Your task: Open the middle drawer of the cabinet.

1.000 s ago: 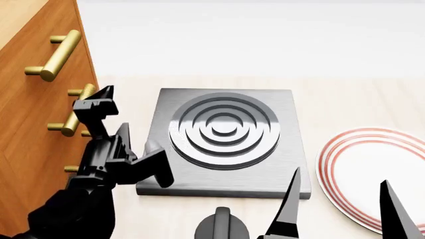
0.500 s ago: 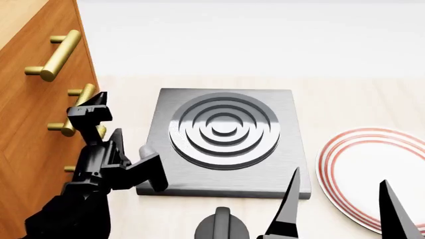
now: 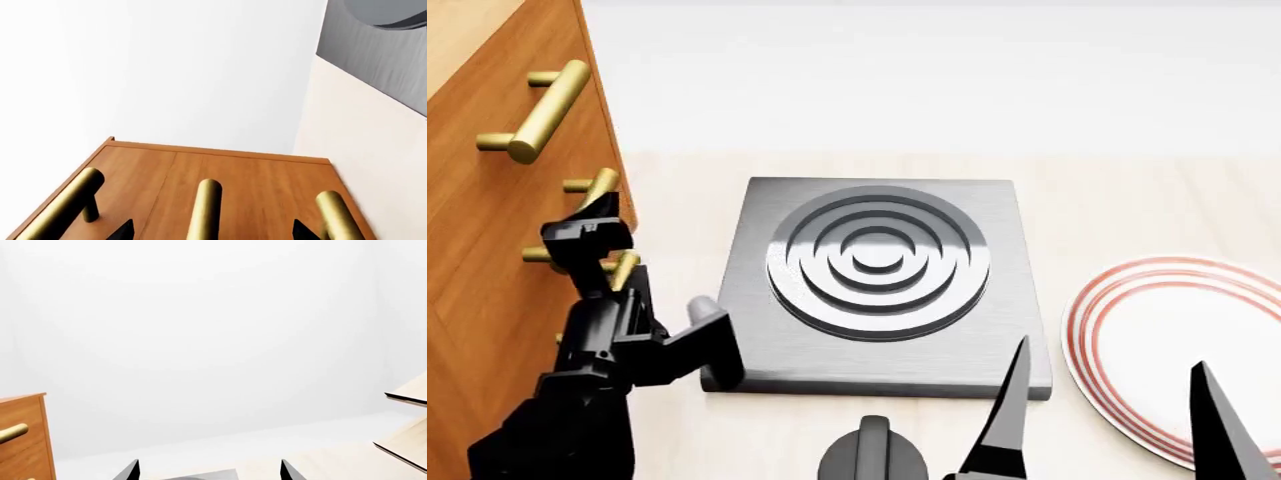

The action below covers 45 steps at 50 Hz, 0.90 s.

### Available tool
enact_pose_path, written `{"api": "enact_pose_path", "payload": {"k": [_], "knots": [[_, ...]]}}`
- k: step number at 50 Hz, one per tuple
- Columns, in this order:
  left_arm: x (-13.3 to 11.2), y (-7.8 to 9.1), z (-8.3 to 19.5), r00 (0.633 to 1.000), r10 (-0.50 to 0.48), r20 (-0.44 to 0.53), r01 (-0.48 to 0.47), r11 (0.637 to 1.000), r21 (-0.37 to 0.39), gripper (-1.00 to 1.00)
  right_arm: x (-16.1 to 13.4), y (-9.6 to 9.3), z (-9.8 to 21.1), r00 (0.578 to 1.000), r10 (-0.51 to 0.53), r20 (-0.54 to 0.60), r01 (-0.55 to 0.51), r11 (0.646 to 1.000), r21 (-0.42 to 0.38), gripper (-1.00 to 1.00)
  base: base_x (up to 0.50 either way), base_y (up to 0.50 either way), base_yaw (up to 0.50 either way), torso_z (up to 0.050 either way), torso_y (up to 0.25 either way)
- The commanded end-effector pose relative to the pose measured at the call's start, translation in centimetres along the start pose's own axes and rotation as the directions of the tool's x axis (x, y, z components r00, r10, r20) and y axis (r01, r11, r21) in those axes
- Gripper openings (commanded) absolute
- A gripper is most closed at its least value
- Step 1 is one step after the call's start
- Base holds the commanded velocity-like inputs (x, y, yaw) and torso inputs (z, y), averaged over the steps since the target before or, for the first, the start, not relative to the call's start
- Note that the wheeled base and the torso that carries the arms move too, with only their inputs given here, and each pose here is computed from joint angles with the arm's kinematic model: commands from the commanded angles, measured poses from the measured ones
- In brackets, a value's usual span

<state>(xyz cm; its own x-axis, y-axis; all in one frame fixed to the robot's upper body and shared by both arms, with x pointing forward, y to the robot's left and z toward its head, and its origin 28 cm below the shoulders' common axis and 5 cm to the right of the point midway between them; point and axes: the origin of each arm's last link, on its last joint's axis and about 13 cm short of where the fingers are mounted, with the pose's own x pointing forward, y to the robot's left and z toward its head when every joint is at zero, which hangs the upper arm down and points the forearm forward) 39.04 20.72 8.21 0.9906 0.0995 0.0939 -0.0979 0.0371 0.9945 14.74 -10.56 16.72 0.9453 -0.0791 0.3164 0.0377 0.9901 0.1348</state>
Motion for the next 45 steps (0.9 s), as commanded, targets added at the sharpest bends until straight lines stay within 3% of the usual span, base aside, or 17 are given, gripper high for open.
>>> {"api": "enact_pose_path", "payload": {"k": [1, 18, 20, 24, 45], "knots": [[0.0, 0.2, -0.5, 0.999, 0.002, -0.043, -0.001, 1.000, 0.020, 1.00, 0.0, 0.0, -0.1, 1.000, 0.002, -0.002, -0.002, 1.000, -0.001, 1.00, 0.00, 0.00, 0.00, 0.000, 0.000], [0.1, 0.3, -1.0, 0.997, 0.011, -0.070, -0.008, 0.999, 0.044, 1.00, 0.0, 0.0, -0.1, 1.000, -0.001, -0.001, 0.001, 1.000, 0.000, 1.00, 0.00, 0.00, 0.00, 0.000, 0.000], [0.2, 0.5, -0.8, 0.997, 0.065, -0.049, -0.063, 0.997, 0.039, 1.00, 0.1, 0.0, -0.1, 1.000, -0.001, -0.003, 0.001, 1.000, -0.001, 1.00, 0.00, 0.00, 0.00, 0.000, 0.000], [0.1, 0.4, -1.0, 0.997, 0.036, -0.072, -0.032, 0.998, 0.047, 1.00, 0.0, 0.0, 0.0, 1.000, -0.003, -0.001, 0.003, 1.000, -0.002, 1.00, 0.00, 0.00, 0.00, 0.000, 0.000], [0.2, 0.6, -2.5, 0.993, 0.058, -0.099, -0.050, 0.996, 0.076, 1.00, 0.0, 0.0, -0.1, 1.000, -0.003, -0.002, 0.003, 1.000, -0.006, 1.00, 0.00, 0.00, 0.00, 0.000, 0.000]]}}
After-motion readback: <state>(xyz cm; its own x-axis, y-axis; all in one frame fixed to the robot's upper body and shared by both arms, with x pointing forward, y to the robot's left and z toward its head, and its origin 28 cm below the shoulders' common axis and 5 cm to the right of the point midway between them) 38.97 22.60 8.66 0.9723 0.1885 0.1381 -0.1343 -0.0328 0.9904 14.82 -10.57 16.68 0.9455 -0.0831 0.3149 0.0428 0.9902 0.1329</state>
